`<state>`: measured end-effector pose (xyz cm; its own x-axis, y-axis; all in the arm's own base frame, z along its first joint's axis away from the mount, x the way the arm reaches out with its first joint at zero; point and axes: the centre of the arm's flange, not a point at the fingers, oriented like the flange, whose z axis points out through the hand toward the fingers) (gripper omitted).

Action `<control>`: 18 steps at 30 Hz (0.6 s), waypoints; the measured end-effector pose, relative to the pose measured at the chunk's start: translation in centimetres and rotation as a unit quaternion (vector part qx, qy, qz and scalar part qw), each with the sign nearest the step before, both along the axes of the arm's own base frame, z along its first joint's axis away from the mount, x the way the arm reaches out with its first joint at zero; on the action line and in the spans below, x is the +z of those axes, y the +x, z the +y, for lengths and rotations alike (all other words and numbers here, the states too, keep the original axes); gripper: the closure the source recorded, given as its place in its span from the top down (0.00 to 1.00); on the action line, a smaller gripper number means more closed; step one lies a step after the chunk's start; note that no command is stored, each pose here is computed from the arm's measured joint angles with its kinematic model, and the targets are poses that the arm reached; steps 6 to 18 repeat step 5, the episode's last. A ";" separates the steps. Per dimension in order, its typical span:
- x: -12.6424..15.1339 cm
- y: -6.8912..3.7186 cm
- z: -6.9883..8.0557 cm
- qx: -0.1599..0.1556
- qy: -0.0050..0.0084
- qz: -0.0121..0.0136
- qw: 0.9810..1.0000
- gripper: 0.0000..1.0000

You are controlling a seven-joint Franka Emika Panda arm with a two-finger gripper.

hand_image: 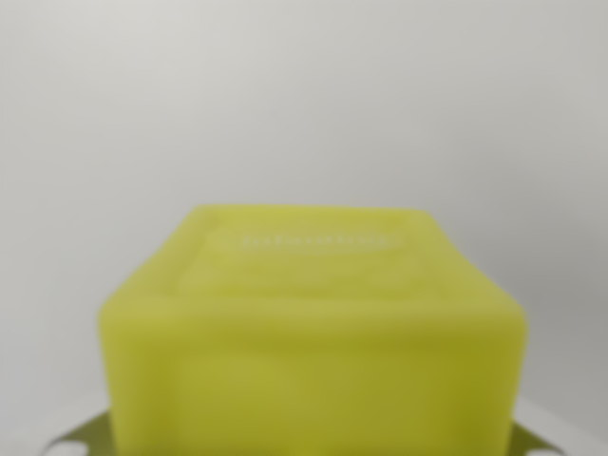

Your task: Pick yellow cube

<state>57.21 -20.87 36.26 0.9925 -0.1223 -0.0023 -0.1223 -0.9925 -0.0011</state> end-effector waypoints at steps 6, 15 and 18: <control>0.0 0.0 0.0 0.000 0.000 0.000 1.000 0.00; 0.0 0.0 0.0 0.000 0.000 0.000 1.000 0.00; 0.0 0.0 0.0 0.000 0.000 0.000 1.000 0.00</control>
